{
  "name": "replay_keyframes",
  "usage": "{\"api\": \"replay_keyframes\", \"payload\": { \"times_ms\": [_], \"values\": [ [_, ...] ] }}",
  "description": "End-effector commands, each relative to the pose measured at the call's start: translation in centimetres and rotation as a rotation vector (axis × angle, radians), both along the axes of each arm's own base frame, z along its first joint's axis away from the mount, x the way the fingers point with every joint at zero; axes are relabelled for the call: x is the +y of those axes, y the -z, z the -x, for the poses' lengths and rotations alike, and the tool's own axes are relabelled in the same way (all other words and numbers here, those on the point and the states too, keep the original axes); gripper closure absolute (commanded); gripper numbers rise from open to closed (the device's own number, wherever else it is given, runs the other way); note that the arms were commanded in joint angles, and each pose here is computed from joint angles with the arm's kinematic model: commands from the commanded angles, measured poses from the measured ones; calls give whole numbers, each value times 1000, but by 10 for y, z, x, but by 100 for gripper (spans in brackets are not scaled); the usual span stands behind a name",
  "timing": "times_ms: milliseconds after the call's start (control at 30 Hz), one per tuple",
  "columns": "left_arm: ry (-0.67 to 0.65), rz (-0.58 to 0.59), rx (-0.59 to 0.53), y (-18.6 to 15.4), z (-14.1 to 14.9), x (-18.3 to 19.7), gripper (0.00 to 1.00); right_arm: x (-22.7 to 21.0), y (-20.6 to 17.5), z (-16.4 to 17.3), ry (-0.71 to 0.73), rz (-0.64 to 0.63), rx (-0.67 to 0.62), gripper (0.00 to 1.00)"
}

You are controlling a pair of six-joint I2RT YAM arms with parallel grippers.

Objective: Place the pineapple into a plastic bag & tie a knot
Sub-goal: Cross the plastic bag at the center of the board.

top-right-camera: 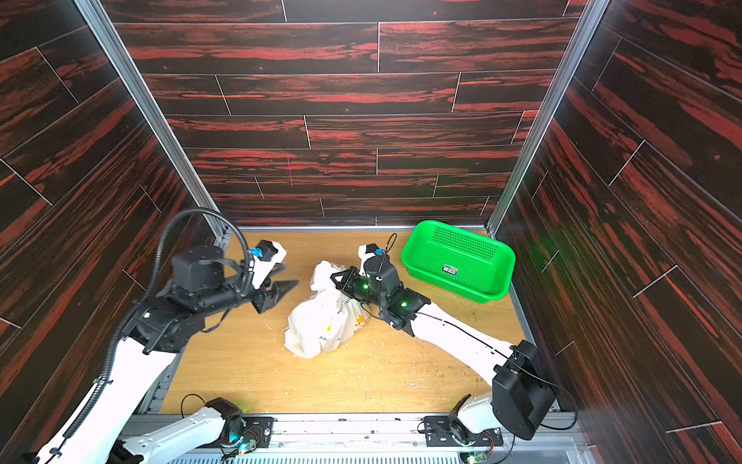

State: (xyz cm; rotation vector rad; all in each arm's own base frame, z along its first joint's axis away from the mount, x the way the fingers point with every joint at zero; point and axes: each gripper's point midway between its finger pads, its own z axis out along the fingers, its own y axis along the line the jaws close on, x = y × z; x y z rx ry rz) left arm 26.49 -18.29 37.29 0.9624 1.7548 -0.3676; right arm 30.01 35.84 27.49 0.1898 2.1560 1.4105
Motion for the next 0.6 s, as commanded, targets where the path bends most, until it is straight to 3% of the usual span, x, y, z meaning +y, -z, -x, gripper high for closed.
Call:
{"api": "replay_keyframes", "payload": {
  "times_ms": [0,167,433,567],
  "values": [
    [45,-142,45,40,-27,-4,47,4,-41,1,-34,-64,-92,100],
    [188,-169,139,71,-31,-24,47,8,-47,-3,-29,-92,-96,100],
    [237,-208,186,98,-36,-28,48,12,-50,-3,-41,-104,-100,100],
    [221,-196,175,102,-45,-30,59,14,-51,-3,-51,-111,-104,100]
  ]
}}
